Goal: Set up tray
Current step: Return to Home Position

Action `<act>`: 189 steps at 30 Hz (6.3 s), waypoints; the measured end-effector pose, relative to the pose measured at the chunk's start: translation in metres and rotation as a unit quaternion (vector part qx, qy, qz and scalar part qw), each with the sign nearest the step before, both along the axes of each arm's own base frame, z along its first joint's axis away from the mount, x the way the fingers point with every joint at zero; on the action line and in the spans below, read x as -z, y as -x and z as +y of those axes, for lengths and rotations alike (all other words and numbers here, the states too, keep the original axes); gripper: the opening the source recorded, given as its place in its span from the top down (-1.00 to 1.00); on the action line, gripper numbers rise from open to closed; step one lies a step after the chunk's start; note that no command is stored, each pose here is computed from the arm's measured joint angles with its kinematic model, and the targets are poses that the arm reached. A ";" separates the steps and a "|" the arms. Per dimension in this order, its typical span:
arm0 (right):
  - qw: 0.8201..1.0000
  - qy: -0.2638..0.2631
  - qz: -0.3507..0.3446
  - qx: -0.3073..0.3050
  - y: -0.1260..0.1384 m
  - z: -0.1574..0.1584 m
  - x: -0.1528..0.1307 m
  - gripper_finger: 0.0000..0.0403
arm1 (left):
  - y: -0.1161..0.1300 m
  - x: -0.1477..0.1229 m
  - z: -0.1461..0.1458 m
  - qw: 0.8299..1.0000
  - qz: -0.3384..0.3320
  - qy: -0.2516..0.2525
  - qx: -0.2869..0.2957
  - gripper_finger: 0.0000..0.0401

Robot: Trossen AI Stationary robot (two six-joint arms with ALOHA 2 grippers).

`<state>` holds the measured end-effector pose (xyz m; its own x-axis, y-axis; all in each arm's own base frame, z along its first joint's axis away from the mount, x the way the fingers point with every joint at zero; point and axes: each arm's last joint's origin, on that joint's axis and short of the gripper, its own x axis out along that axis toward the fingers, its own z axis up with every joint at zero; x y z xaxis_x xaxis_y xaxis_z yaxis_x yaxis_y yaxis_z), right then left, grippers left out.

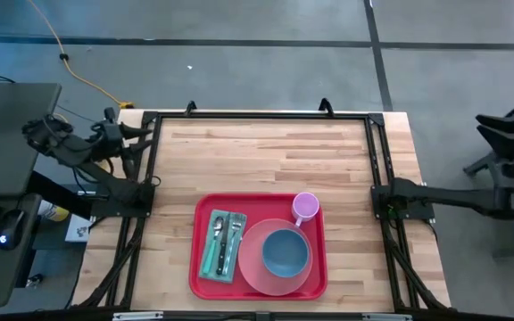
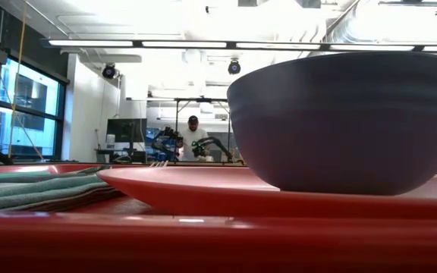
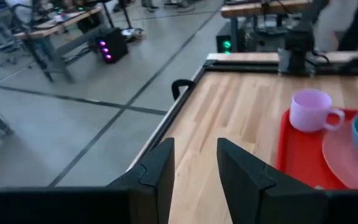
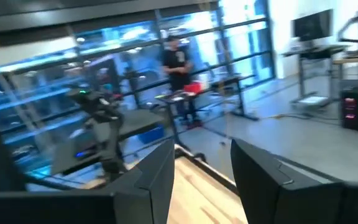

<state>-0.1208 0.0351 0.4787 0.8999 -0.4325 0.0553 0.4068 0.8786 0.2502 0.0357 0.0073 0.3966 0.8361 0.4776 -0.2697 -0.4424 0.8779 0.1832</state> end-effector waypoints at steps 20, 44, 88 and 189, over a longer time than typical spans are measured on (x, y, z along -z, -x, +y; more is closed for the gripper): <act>0.993 0.085 0.013 -0.085 -0.008 0.023 0.024 0.32 | 0.009 0.021 0.004 0.998 0.044 0.011 0.034 0.24; 0.971 0.130 -0.088 -0.178 -0.027 0.027 0.060 0.32 | 0.028 0.093 0.007 0.967 -0.128 -0.006 0.218 0.24; 0.883 0.137 -0.272 -0.356 -0.184 -0.033 0.214 0.32 | -0.053 0.196 -0.026 0.923 -0.310 -0.024 0.226 0.24; 0.967 0.027 -0.032 -0.252 -0.218 -0.046 0.300 0.32 | -0.058 0.229 0.019 0.979 -0.107 -0.112 0.130 0.24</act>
